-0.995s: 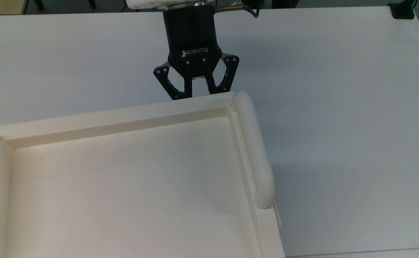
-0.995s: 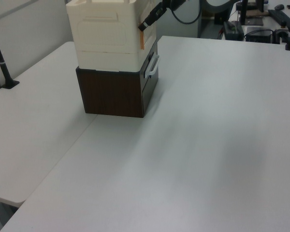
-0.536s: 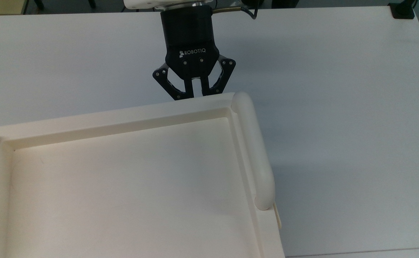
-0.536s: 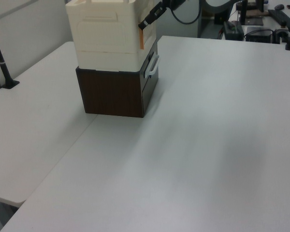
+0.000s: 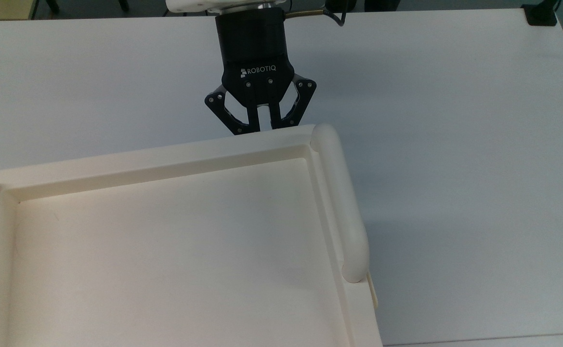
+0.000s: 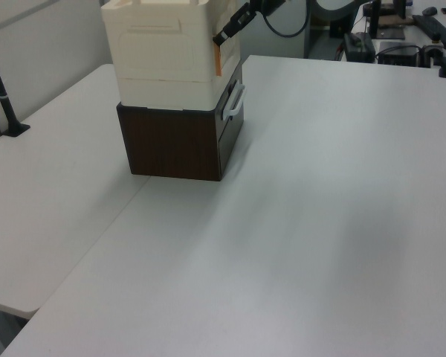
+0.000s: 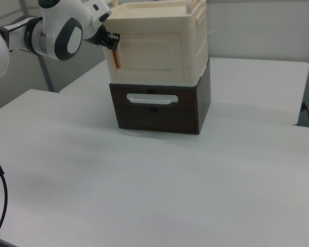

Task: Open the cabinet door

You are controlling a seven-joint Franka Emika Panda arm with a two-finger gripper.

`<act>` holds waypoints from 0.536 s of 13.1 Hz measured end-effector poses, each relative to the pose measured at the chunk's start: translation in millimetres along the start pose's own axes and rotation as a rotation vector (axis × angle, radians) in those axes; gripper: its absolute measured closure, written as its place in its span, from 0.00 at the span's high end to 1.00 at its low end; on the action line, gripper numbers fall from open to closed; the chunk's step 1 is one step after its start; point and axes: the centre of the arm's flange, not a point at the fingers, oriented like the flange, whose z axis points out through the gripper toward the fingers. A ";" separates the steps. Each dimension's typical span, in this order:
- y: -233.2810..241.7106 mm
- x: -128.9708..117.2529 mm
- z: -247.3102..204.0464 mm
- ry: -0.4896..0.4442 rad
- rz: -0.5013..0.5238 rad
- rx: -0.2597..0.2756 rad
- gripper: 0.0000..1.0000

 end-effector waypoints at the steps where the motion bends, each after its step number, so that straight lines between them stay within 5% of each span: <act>1: 0.3 -0.1 0.0 0.000 0.002 0.001 0.15; 7: 2.7 -4.5 -5.2 -0.018 0.016 0.010 0.15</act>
